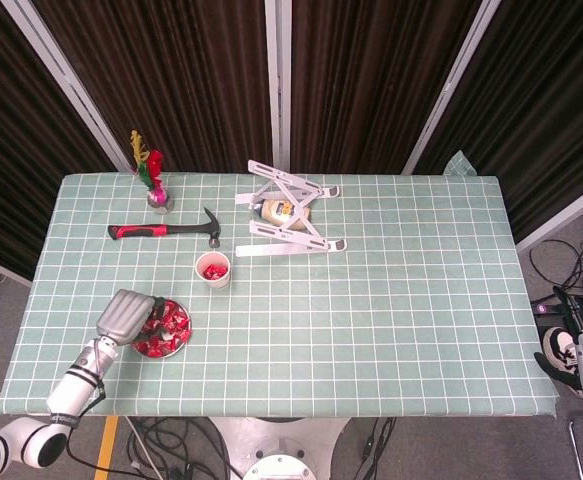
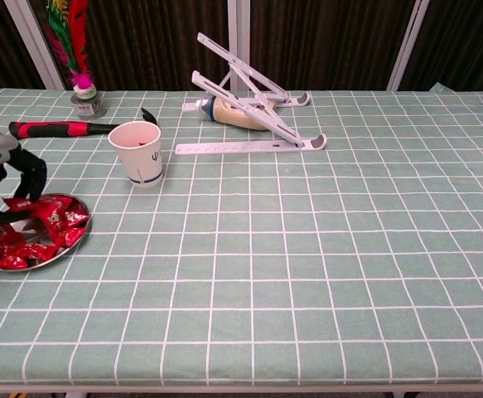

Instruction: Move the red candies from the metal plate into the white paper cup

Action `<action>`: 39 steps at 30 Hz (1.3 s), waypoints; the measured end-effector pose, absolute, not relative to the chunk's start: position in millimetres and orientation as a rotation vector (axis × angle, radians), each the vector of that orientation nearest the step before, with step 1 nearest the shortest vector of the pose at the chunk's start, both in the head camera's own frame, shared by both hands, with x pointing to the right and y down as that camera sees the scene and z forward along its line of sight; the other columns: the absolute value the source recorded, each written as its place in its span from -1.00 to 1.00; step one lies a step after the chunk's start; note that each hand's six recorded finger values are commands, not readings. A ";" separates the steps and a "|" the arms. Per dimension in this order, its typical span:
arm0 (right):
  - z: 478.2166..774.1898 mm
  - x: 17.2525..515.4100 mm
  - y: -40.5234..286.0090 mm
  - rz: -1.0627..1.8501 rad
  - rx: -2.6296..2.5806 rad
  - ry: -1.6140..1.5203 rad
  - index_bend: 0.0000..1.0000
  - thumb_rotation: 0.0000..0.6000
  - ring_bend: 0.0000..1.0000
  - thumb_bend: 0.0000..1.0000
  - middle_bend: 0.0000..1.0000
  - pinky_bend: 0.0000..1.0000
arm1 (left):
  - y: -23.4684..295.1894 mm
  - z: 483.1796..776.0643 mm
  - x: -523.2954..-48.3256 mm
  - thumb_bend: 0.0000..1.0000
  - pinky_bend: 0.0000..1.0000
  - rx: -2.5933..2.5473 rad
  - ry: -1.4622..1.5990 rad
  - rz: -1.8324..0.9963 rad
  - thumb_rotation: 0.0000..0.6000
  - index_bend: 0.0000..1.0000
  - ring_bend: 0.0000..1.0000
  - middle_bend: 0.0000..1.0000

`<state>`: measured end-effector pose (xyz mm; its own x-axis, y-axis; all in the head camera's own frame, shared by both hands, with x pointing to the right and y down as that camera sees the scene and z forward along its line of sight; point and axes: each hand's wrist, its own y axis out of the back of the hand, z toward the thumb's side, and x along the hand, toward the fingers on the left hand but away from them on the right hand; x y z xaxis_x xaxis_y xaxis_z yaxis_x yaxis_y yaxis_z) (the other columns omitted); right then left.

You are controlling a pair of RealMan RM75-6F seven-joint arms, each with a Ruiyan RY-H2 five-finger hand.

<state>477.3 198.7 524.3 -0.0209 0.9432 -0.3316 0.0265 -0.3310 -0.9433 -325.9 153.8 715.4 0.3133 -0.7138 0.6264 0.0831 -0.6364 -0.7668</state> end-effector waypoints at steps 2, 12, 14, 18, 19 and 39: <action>524.3 477.4 198.2 1.461 -1.460 -1.067 -0.83 1.00 -0.67 -0.80 -0.39 -0.11 | 142.4 705.5 -319.1 -0.15 1.00 -1.855 0.579 -1.362 1.00 0.33 0.94 0.48; 524.2 479.6 199.0 1.466 -1.456 -1.072 -0.83 1.00 -0.66 -0.80 -0.39 -0.10 | 84.9 675.9 -270.6 -0.15 1.00 -1.848 0.607 -1.201 1.00 0.33 0.94 0.48; 524.5 479.7 198.2 1.467 -1.456 -1.072 -0.83 1.00 -0.66 -0.80 -0.39 -0.10 | 76.1 675.4 -258.1 -0.16 1.00 -1.866 0.605 -1.177 1.00 0.32 0.94 0.47; 524.9 480.2 196.6 1.471 -1.454 -1.072 -0.83 1.00 -0.66 -0.80 -0.39 -0.10 | 63.2 681.0 -235.7 -0.16 1.00 -1.897 0.599 -1.150 1.00 0.30 0.94 0.43; 524.8 480.4 196.6 1.473 -1.454 -1.073 -0.83 1.00 -0.66 -0.80 -0.39 -0.10 | 60.1 684.1 -229.4 -0.16 1.00 -1.900 0.594 -1.146 1.00 0.30 0.94 0.41; 526.2 485.4 196.3 1.488 -1.447 -1.084 -0.83 1.00 -0.66 -0.80 -0.39 -0.10 | 46.2 716.7 -208.2 -0.20 1.00 -1.832 0.486 -1.235 1.00 -0.24 0.89 -0.05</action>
